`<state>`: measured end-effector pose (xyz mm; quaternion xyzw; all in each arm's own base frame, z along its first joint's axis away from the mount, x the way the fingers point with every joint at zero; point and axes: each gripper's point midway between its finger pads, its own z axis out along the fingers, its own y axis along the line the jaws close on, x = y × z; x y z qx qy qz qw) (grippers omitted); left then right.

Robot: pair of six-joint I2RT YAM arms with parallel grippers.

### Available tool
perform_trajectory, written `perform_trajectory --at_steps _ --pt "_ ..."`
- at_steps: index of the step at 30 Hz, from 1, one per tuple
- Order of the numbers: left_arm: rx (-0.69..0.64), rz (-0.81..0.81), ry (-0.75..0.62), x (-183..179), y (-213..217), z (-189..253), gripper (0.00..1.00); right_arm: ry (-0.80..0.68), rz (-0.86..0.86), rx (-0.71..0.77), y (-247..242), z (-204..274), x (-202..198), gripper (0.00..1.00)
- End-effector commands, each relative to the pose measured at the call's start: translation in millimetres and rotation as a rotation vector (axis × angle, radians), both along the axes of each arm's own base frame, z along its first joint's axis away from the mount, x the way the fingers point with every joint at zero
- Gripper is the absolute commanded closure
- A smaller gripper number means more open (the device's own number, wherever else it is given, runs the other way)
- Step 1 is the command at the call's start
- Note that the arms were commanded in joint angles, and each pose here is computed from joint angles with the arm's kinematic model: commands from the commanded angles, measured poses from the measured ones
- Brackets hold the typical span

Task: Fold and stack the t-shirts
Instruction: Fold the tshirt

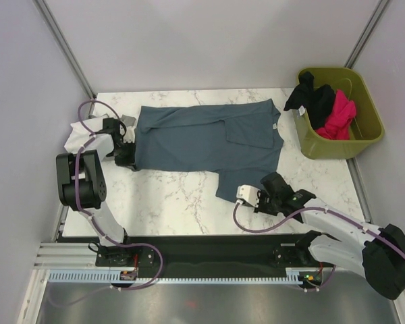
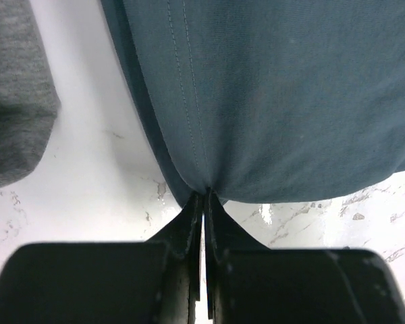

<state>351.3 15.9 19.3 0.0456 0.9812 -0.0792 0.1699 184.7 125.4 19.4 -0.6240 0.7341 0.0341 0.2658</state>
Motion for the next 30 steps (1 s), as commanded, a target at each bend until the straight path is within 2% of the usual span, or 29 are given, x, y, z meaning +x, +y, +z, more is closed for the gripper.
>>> perform_trajectory --at_steps 1,6,11,21,25,28,30 --pt "0.009 -0.014 -0.069 8 3 33 0.98 -0.098 -0.129 0.074 2 37 34 1.00" --pt "0.055 -0.050 -0.170 21 9 81 0.98 -0.212 -0.306 0.204 -3 109 87 1.00" --pt "0.043 -0.090 -0.190 32 7 103 0.98 -0.325 -0.325 0.255 -1 162 123 1.00" --pt "0.011 -0.110 -0.236 90 8 135 0.98 -0.466 -0.388 0.283 0 201 188 1.00" --pt "-0.007 -0.113 -0.205 109 8 125 0.98 -0.531 -0.438 0.333 -2 229 233 1.00" --pt "-0.026 -0.106 -0.222 125 6 135 0.98 -0.538 -0.462 0.334 -6 229 266 1.00" --pt "-0.029 -0.102 -0.236 142 7 137 0.98 -0.582 -0.483 0.357 -11 251 291 1.00"
